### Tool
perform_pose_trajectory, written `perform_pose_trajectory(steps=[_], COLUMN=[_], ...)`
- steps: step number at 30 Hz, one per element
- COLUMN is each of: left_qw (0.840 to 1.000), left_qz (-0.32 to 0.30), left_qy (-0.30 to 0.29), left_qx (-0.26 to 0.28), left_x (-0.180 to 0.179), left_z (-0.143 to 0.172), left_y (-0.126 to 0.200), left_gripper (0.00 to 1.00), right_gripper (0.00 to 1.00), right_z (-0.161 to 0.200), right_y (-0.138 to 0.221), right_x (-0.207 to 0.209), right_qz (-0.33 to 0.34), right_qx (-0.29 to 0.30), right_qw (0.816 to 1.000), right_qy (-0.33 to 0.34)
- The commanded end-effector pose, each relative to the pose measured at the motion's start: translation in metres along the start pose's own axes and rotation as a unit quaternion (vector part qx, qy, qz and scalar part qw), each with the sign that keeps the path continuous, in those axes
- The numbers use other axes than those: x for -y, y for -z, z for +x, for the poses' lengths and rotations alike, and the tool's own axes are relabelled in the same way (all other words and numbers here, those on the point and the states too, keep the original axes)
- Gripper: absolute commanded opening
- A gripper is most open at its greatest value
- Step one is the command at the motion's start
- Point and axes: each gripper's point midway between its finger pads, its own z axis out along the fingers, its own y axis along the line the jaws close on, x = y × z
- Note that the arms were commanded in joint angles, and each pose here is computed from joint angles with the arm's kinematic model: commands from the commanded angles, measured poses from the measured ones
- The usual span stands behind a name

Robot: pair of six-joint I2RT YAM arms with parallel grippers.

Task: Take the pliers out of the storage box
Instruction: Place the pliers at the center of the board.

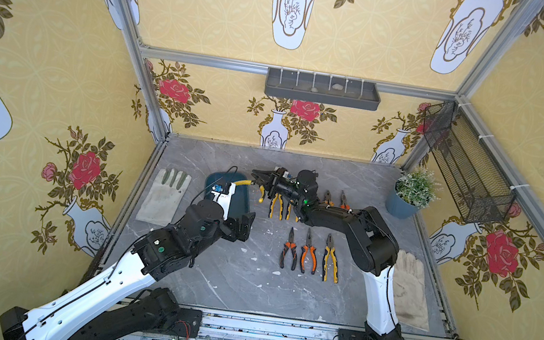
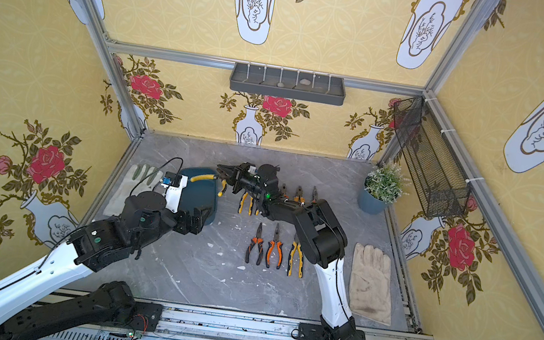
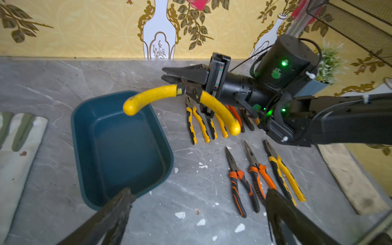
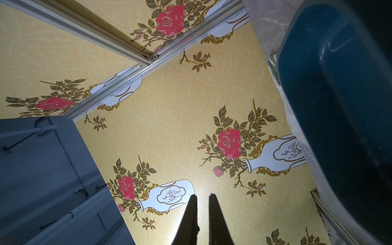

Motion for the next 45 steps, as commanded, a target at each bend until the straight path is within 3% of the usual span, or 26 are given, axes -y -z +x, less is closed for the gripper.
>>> perform_pose_trajectory(steps=[1, 7, 11, 14, 18, 25, 29, 34, 38, 45], left_qw=[0.997, 0.976, 0.945, 0.928, 0.92, 0.869, 0.871, 0.905, 0.922, 0.91], left_qz=[0.053, 0.135, 0.237, 0.281, 0.305, 0.395, 0.391, 0.323, 0.267, 0.287], left_qy=[0.036, 0.118, 0.164, 0.186, 0.193, 0.267, 0.266, 0.225, 0.213, 0.229], left_qx=[-0.04, -0.127, -0.157, -0.162, -0.154, -0.133, -0.134, -0.159, -0.185, -0.195], left_x=[0.016, 0.039, 0.068, 0.08, 0.086, 0.097, 0.095, 0.076, 0.055, 0.054], left_z=[0.005, 0.003, 0.003, -0.002, -0.009, -0.017, -0.014, 0.002, 0.018, 0.027], left_y=[0.016, 0.011, 0.011, 0.018, 0.028, 0.03, 0.032, 0.035, 0.03, 0.017], left_gripper=[0.99, 0.99, 0.96, 0.95, 0.96, 0.97, 0.97, 0.97, 0.96, 0.95], right_gripper=[0.0, 0.0, 0.0, 0.0, 0.0, 0.0, 0.0, 0.0, 0.0, 0.0], right_z=[0.011, 0.035, 0.051, 0.062, 0.073, 0.114, 0.123, 0.135, 0.145, 0.177], right_y=[0.011, 0.041, 0.061, 0.072, 0.081, 0.078, 0.078, 0.084, 0.088, 0.078], right_x=[-0.005, 0.007, 0.014, 0.014, 0.01, -0.015, -0.029, -0.048, -0.046, -0.051], right_qz=[0.017, 0.102, 0.179, 0.234, 0.218, 0.067, -0.001, -0.079, -0.076, -0.074], right_qx=[-0.027, -0.069, -0.079, -0.08, -0.095, -0.179, -0.204, -0.24, -0.27, -0.317], right_qw=[0.998, 0.981, 0.945, 0.907, 0.9, 0.914, 0.919, 0.92, 0.914, 0.895], right_qy=[0.046, 0.152, 0.261, 0.341, 0.364, 0.359, 0.337, 0.299, 0.293, 0.306])
